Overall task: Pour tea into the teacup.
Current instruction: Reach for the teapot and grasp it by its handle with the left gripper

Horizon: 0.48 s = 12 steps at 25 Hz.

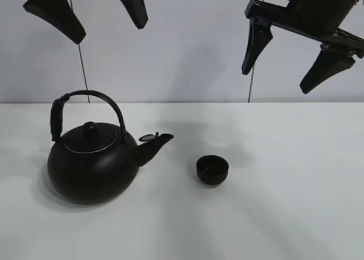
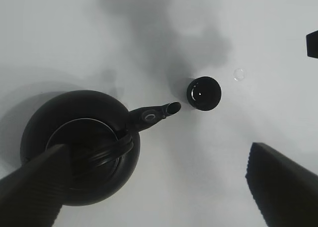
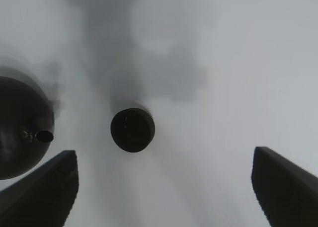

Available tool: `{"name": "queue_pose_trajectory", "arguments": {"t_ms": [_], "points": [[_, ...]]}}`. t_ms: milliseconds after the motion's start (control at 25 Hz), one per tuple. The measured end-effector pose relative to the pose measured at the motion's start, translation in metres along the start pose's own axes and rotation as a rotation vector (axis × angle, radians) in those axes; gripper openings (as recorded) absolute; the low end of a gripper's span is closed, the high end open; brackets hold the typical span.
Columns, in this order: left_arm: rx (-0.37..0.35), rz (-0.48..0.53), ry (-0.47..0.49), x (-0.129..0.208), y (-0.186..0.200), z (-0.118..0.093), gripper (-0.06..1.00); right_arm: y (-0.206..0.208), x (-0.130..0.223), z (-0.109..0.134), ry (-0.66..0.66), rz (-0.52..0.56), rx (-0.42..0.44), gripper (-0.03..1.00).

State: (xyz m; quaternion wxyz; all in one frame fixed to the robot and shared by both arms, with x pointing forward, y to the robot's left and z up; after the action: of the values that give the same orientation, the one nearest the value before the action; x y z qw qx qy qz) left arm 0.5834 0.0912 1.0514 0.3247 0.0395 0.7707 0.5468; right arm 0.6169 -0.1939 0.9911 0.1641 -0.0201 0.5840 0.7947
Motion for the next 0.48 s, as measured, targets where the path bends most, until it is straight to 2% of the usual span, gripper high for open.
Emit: {"name": "queue_pose_trajectory", "arguments": {"t_ms": [480], "points": [[0.000,0.000,0.000,0.0000,0.0000,0.0000,0.69,0.0001,0.0007,0.0040,-0.020,0.005,-0.026,0.65]]}}
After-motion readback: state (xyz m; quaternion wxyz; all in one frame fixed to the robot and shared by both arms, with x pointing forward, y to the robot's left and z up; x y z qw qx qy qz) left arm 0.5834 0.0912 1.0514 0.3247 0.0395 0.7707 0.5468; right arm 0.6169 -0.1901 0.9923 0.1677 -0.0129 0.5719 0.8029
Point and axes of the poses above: a point on each arm's last joint axis where the gripper is mounted, y pointing back along that axis away from the gripper, z along the wrist's bending axis when the last joint is at zero, x = y × z, the point moved 6 cm from there along -y, pointing out along that axis toward the gripper, and after that the axes turned 11 degrees about -y, right-handed, at the moved point
